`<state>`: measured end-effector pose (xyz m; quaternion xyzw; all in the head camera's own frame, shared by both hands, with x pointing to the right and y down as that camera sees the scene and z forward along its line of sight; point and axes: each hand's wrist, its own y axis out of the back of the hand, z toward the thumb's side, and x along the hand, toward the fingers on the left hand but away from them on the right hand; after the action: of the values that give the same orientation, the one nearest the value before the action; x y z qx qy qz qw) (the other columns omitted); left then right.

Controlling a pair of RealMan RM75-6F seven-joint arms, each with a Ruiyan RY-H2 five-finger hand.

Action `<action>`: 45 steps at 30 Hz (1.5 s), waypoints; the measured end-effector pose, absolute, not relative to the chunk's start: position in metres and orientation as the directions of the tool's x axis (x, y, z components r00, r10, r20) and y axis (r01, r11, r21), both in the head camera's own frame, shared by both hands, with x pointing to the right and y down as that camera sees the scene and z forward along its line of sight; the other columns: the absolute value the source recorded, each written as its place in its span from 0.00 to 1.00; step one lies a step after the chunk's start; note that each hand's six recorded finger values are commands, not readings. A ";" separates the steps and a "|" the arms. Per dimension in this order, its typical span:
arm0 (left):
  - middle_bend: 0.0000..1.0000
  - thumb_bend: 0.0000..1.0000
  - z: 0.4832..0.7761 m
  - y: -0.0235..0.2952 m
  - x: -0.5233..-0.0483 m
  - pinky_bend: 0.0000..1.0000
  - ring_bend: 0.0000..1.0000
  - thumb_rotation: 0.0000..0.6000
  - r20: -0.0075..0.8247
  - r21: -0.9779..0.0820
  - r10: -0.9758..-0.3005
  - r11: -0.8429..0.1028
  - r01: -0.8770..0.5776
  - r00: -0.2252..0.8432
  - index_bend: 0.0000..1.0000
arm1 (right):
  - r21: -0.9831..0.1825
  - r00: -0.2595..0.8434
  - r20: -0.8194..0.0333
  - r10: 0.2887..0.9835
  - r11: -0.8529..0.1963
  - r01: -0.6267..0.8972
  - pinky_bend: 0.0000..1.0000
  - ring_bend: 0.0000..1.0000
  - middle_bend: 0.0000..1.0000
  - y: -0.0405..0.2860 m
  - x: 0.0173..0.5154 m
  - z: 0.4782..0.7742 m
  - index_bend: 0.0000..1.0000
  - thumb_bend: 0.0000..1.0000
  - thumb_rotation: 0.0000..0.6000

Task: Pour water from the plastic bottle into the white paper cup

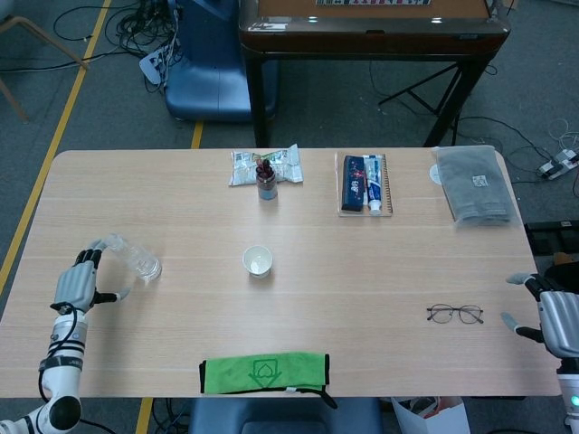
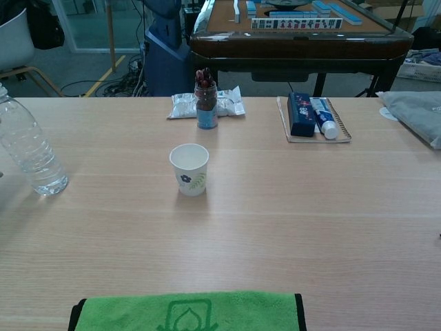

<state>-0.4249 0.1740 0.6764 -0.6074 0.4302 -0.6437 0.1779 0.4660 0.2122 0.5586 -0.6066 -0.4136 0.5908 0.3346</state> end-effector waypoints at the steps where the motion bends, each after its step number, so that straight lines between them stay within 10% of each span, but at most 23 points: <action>1: 0.00 0.12 0.675 0.175 -0.425 0.25 0.07 1.00 0.627 -0.773 -0.757 -0.572 -0.274 -0.186 0.04 | -0.895 -0.041 -0.441 0.897 -0.435 0.104 0.57 0.38 0.37 0.212 0.466 0.559 0.38 0.18 1.00; 14: 0.01 0.11 0.658 0.194 -0.449 0.28 0.08 1.00 0.567 -0.822 -0.823 -0.568 0.039 -0.027 0.09 | -0.892 -0.055 -0.451 0.891 -0.449 0.055 0.57 0.38 0.37 0.214 0.465 0.569 0.38 0.18 1.00; 22: 0.19 0.11 0.649 0.215 -0.449 0.34 0.21 1.00 0.525 -0.847 -0.848 -0.511 0.148 0.075 0.24 | -0.896 -0.065 -0.444 0.894 -0.444 0.009 0.57 0.38 0.38 0.213 0.466 0.571 0.38 0.18 1.00; 45: 0.22 0.11 0.643 0.255 -0.439 0.37 0.23 1.00 0.570 -0.814 -0.820 -0.554 0.175 0.053 0.25 | -0.902 -0.116 -0.427 0.897 -0.431 -0.013 0.57 0.38 0.38 0.212 0.477 0.556 0.38 0.18 1.00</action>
<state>-0.4387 0.2551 0.6432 -0.6108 0.2642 -0.6356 0.3914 0.4773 0.2122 0.5556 -0.5599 -0.3949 0.6339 0.3587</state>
